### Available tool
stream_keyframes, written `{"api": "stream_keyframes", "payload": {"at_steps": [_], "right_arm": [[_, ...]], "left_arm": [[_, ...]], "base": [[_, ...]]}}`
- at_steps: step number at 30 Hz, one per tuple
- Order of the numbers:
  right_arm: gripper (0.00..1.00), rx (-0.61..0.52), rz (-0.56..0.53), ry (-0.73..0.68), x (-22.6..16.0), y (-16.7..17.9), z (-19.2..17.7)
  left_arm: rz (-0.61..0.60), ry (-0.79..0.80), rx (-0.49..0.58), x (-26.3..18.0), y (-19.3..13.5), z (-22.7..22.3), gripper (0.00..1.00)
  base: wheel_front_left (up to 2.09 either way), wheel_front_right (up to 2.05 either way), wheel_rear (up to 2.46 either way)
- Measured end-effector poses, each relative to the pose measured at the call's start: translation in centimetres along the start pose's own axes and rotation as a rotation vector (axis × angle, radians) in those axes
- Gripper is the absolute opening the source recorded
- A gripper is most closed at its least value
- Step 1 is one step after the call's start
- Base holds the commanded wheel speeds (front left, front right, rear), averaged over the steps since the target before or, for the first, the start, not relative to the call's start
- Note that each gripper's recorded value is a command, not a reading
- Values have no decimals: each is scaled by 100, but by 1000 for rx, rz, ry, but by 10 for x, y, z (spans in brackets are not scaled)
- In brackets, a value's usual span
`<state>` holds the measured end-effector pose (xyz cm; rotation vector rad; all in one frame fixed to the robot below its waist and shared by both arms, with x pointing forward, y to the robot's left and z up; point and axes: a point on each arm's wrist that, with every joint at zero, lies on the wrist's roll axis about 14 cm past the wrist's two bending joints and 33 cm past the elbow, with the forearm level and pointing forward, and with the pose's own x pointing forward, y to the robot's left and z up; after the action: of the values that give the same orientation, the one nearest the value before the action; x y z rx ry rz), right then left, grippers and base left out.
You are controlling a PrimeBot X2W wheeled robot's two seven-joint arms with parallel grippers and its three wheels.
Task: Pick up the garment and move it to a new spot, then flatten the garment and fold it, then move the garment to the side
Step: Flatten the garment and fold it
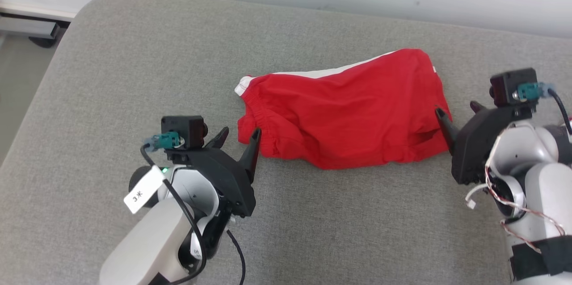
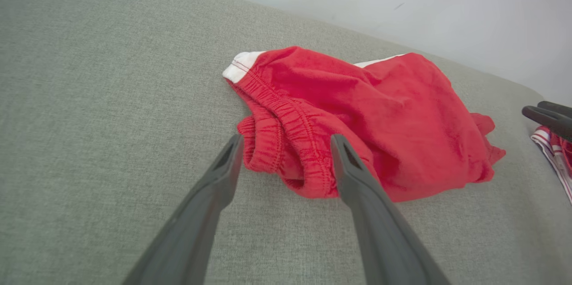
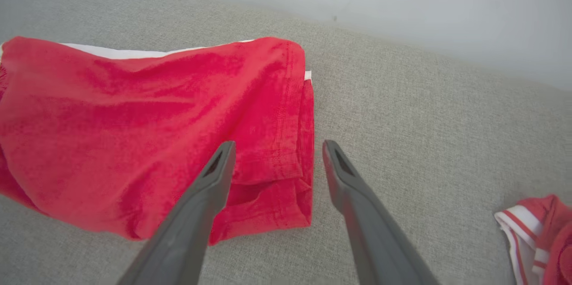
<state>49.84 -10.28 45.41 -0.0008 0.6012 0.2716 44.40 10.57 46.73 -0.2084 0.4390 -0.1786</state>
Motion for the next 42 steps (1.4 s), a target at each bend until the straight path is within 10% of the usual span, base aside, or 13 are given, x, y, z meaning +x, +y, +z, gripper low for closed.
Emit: {"api": "stream_keyframes", "payload": {"at_steps": [25,42], "right_arm": [[100,209,-104,-45,-11,-32,-49],[100,249,-71,87,6,-14,-61]], "left_arm": [[93,-551,-237,-115,33,32,100],[-4,-523,-12,-152,37,11,100]], "base": [[0,0,0],[0,0,0]]}}
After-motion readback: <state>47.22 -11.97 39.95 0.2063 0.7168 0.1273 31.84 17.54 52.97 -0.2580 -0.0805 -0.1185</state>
